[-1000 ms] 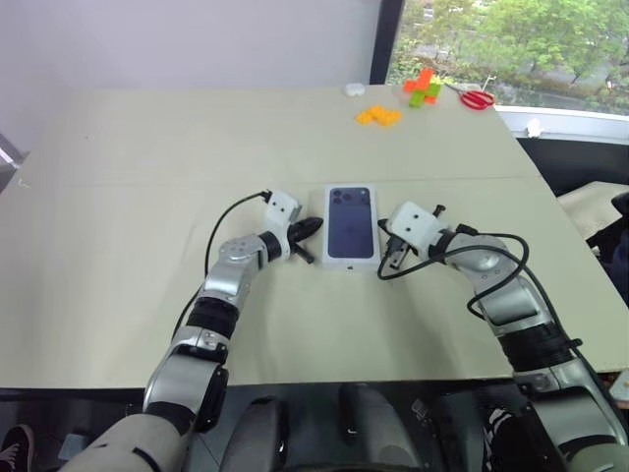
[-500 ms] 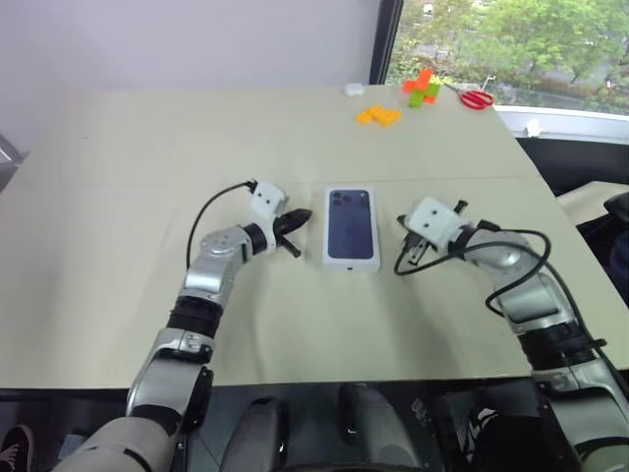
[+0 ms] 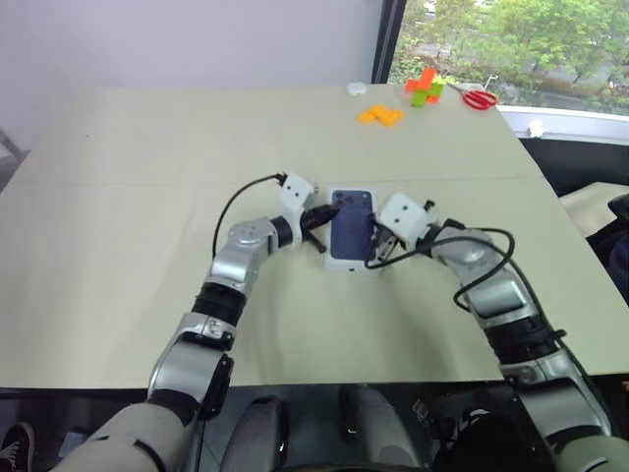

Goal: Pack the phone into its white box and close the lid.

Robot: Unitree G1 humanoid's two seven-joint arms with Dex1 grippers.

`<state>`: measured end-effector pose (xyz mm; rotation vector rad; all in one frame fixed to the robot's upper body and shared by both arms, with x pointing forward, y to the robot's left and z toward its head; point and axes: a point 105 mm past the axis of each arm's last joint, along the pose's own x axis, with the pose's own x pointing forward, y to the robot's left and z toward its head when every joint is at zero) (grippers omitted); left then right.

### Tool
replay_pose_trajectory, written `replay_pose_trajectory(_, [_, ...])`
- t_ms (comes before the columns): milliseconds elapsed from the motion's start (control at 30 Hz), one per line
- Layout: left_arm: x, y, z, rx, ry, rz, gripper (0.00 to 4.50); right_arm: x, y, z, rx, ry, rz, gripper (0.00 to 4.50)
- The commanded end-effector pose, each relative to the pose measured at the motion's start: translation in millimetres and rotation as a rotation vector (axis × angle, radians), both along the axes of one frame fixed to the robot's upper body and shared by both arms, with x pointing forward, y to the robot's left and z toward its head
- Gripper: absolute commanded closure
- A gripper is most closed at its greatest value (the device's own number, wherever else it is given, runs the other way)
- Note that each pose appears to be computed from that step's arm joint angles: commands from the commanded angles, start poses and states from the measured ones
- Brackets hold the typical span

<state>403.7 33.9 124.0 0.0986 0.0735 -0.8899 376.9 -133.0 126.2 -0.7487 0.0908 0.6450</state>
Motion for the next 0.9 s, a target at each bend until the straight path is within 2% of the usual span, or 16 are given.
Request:
replay_pose_trajectory(33, [-3,6,-19,0.105,0.015,-0.001,4.39,-5,3,-5,-0.019,0.002,0.002,4.5])
replay_pose_trajectory(100, [-5,8,-23,0.132,0.017,-0.007,4.39,-7,2,-3,0.005,0.013,-0.006,4.5])
replay_pose_trajectory(300, [-6,14,-6,0.082,0.003,-0.011,4.39,-6,-4,14,0.018,-0.011,-0.002,4.5])
replay_pose_trajectory(533, [-30,13,28,-0.039,-0.029,-0.103,4.39,-24,4,37,0.143,0.018,0.073,4.5])
replay_pose_trajectory(600, [-36,10,23,-0.028,0.005,-0.124,4.39,-30,8,30,0.166,0.056,0.084,4.5])
replay_pose_trajectory(733, [-43,7,-1,0.095,0.026,-0.137,4.39,-39,10,3,0.094,0.115,0.087,4.5])
replay_pose_trajectory(800, [-45,5,-4,0.11,0.06,-0.141,4.39,-41,11,-2,0.085,0.128,0.089,4.5])
replay_pose_trajectory(900, [-46,13,-16,0.217,0.049,-0.143,4.39,-40,10,-5,0.058,0.121,0.082,4.5])
